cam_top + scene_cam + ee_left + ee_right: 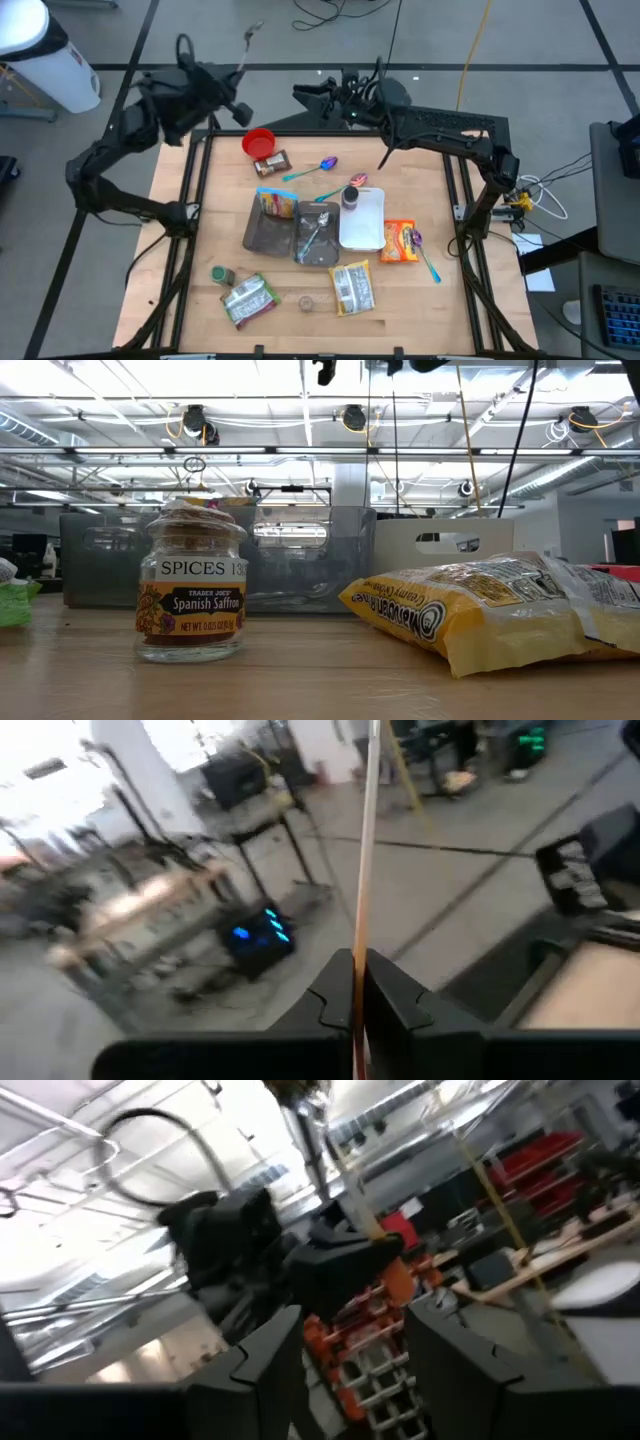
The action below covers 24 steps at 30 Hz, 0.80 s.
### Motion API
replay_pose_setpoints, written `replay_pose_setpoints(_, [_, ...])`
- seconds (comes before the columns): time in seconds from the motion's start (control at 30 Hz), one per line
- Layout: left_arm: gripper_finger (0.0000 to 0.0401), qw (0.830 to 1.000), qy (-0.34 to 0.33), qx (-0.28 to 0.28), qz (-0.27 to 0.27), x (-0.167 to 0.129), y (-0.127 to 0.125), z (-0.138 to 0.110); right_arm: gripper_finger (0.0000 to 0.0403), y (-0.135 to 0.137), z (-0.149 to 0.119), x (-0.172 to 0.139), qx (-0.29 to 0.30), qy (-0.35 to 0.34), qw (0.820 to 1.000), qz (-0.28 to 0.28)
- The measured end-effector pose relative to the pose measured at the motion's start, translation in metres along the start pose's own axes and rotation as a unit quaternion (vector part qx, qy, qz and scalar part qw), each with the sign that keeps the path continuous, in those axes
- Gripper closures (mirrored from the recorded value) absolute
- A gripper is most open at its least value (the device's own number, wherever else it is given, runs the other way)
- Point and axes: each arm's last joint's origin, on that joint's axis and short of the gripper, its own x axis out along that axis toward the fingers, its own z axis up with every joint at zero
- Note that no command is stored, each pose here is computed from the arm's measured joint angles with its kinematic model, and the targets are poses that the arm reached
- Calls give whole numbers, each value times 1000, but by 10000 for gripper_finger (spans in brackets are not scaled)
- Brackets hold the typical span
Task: Pick & Place Food Item
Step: Put the orange spoon into the right gray bin
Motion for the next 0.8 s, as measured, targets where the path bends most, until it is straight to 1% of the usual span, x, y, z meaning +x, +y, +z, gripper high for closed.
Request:
replay_pose_setpoints(0.07, [393,999,-8,-29,-28,-2,7,0,233,-3,1,-1,7,16,1000,13])
replay_pose_setpoints(0.17, [393,995,3,-67,-77,-4,15,-6,232,-6,-1,-2,15,46,999,23])
replay_pose_setpoints(0.3, [393,981,3,-120,-151,-8,24,-9,232,-8,-2,-3,14,74,996,42])
replay_pose_setpoints(0.4, [393,969,21,-148,-199,-8,25,-13,232,-10,-5,-4,13,90,995,34])
replay_pose_setpoints(0.5, [393,954,41,-170,-243,-5,23,-16,232,-13,-9,-5,11,108,994,22])
replay_pose_setpoints(0.57, [393,943,50,-184,-272,-3,19,-19,232,-13,-9,-6,8,120,992,26])
replay_pose_setpoints(0.63, [393,930,66,-199,-301,1,14,-25,232,-11,-7,-9,6,134,991,16])
replay_pose_setpoints(0.7, [393,917,77,-215,-327,6,8,-32,232,-8,-6,-11,-12,144,989,10])
replay_pose_setpoints(0.8, [393,899,95,-236,-356,14,-1,-45,232,-2,-1,-18,-26,167,986,-4])
